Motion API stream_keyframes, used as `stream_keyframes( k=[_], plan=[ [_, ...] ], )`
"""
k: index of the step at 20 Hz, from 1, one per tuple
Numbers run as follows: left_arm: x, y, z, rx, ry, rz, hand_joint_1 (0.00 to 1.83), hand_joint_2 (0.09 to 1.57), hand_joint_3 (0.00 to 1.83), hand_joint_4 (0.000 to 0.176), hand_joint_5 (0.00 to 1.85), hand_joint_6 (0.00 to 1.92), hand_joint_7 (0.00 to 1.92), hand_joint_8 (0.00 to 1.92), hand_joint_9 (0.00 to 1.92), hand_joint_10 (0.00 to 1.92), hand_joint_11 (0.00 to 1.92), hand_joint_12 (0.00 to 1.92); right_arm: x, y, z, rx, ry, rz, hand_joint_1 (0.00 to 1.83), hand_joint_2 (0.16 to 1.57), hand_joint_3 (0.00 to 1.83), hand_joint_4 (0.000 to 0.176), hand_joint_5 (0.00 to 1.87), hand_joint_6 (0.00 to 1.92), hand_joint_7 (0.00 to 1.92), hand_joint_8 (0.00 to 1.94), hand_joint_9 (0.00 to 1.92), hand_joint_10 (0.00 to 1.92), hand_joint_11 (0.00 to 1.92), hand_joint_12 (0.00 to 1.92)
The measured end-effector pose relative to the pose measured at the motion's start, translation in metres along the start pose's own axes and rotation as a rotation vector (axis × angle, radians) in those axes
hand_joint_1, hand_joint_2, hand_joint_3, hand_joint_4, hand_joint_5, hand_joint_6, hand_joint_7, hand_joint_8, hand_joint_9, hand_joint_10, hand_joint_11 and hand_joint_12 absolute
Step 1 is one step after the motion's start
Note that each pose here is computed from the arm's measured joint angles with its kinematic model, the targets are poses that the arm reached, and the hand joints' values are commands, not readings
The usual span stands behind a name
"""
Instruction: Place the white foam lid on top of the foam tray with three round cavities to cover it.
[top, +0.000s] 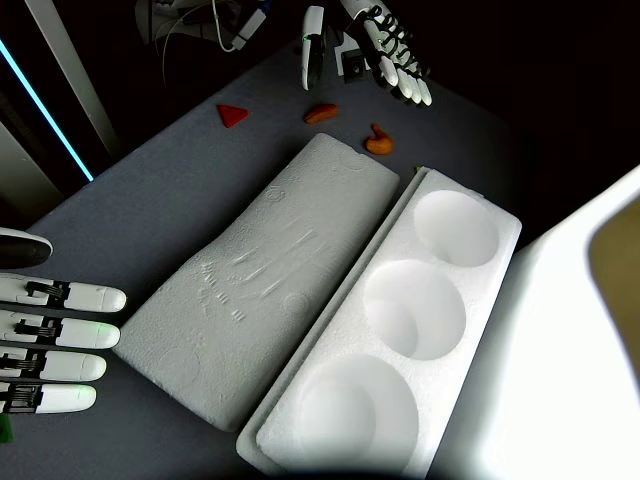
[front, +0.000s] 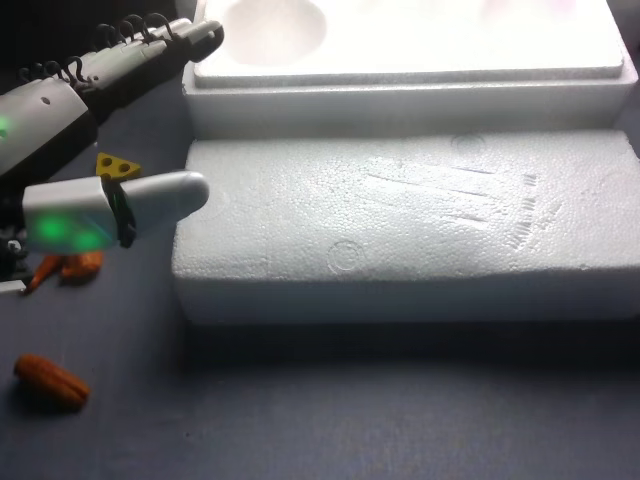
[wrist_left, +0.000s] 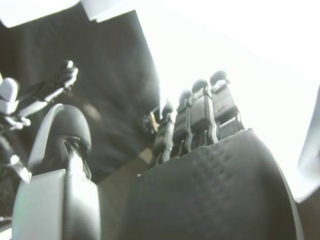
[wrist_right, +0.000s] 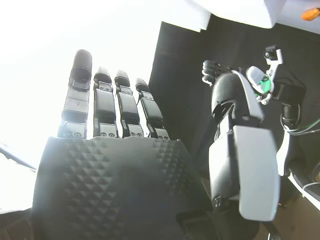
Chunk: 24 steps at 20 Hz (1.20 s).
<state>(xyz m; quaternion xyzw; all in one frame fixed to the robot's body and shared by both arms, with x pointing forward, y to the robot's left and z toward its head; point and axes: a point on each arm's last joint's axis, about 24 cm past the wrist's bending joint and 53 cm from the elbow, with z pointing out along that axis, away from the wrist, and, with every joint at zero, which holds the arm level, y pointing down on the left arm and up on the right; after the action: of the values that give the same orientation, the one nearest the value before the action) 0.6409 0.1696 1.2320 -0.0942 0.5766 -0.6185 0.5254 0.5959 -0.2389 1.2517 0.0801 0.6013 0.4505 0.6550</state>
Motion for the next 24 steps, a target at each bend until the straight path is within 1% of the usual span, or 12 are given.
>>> stream_keyframes(
  k=[2, 3, 5, 7, 8, 10, 11, 17, 20, 21, 22, 24],
  plan=[
    [-0.002, 0.002, 0.0, -0.009, -0.008, 0.01, 0.26, 1.08, 0.08, 0.153, 0.0, 0.0, 0.0, 0.0, 0.0, 0.0, 0.0, 0.0, 0.001, -0.004, 0.0, 0.014, -0.007, 0.003, 0.48, 1.22, 0.0, 0.0, 0.0, 0.0, 0.0, 0.0, 0.0, 0.0, 0.0, 0.0],
    [-0.004, 0.003, -0.004, -0.022, -0.023, 0.004, 0.25, 1.07, 0.07, 0.153, 0.0, 0.0, 0.0, 0.0, 0.0, 0.0, 0.0, 0.0, 0.001, -0.005, 0.0, 0.022, -0.009, -0.004, 0.46, 1.21, 0.0, 0.0, 0.0, 0.0, 0.0, 0.0, 0.0, 0.0, 0.0, 0.0],
    [-0.005, 0.008, -0.01, -0.045, -0.033, 0.006, 0.27, 1.05, 0.06, 0.125, 0.0, 0.0, 0.0, 0.0, 0.0, 0.0, 0.0, 0.0, 0.0, -0.008, -0.001, 0.041, -0.02, -0.002, 0.45, 1.21, 0.0, 0.0, 0.0, 0.0, 0.0, 0.0, 0.0, 0.0, 0.04, 0.02],
    [-0.005, 0.018, -0.016, -0.084, -0.051, -0.016, 0.32, 1.02, 0.04, 0.113, 0.0, 0.0, 0.0, 0.0, 0.0, 0.0, 0.0, 0.0, 0.0, -0.012, -0.001, 0.06, -0.023, -0.003, 0.43, 1.17, 0.01, 0.0, 0.0, 0.0, 0.0, 0.0, 0.0, 0.0, 0.0, 0.76],
    [-0.005, 0.022, -0.018, -0.098, -0.056, -0.018, 0.33, 0.99, 0.02, 0.112, 0.0, 0.0, 0.0, 0.0, 0.0, 0.0, 0.0, 0.0, 0.0, -0.014, -0.002, 0.074, -0.027, -0.008, 0.42, 1.16, 0.0, 0.0, 0.0, 0.0, 0.0, 0.0, 0.0, 0.0, 0.0, 0.97],
    [-0.007, 0.03, -0.025, -0.129, -0.082, -0.031, 0.35, 0.94, 0.0, 0.116, 0.0, 0.0, 0.0, 0.0, 0.0, 0.0, 0.0, 0.0, 0.0, -0.021, -0.003, 0.105, -0.039, -0.007, 0.44, 1.14, 0.0, 0.0, 0.0, 0.0, 0.0, 0.0, 0.0, 0.0, 0.0, 1.1],
    [-0.006, 0.035, -0.028, -0.148, -0.083, -0.031, 0.34, 0.93, 0.0, 0.101, 0.0, 0.0, 0.0, 0.0, 0.0, 0.0, 0.0, 0.0, 0.001, -0.025, -0.005, 0.122, -0.042, -0.005, 0.45, 1.14, 0.0, 0.0, 0.0, 0.0, 0.0, 0.0, 0.0, 0.0, 0.0, 1.06],
    [-0.004, 0.064, -0.047, -0.258, -0.098, -0.051, 0.41, 0.87, 0.0, 0.105, 0.0, 0.0, 0.0, 0.0, 0.0, 0.0, 0.0, 0.0, 0.016, -0.05, -0.012, 0.215, -0.028, 0.016, 0.5, 1.16, 0.0, 0.0, 0.0, 0.0, 0.0, 0.0, 0.0, 0.0, 0.0, 0.32],
    [0.001, 0.075, -0.055, -0.3, -0.085, -0.054, 0.43, 0.87, 0.0, 0.078, 0.0, 0.0, 0.0, 0.0, 0.0, 0.0, 0.0, 0.0, 0.021, -0.059, -0.013, 0.247, -0.03, 0.029, 0.49, 1.14, 0.0, 0.0, 0.0, 0.0, 0.0, 0.0, 0.0, 0.0, 0.0, 0.24],
    [0.005, 0.081, -0.058, -0.321, -0.079, -0.059, 0.45, 0.88, 0.0, 0.054, 0.0, 0.0, 0.0, 0.0, 0.0, 0.0, 0.0, 0.0, 0.026, -0.064, -0.013, 0.259, -0.017, 0.033, 0.5, 1.14, 0.0, 0.0, 0.0, 0.0, 0.0, 0.0, 0.0, 0.0, 0.0, 0.07],
    [0.009, 0.086, -0.062, -0.341, -0.065, -0.057, 0.45, 0.89, 0.0, 0.036, 0.0, 0.0, 0.0, 0.0, 0.0, 0.0, 0.0, 0.0, 0.03, -0.068, -0.014, 0.273, -0.008, 0.037, 0.52, 1.14, 0.0, 0.0, 0.0, 0.0, 0.0, 0.0, 0.0, 0.0, 0.0, 0.01],
    [0.012, 0.092, -0.066, -0.364, -0.061, -0.059, 0.45, 0.89, 0.0, 0.024, 0.0, 0.0, 0.0, 0.0, 0.0, 0.0, 0.0, 0.0, 0.034, -0.073, -0.014, 0.289, 0.006, 0.038, 0.55, 1.13, 0.0, 0.0, 0.0, 0.0, 0.0, 0.0, 0.0, 0.0, 0.0, 0.0]
  ],
)
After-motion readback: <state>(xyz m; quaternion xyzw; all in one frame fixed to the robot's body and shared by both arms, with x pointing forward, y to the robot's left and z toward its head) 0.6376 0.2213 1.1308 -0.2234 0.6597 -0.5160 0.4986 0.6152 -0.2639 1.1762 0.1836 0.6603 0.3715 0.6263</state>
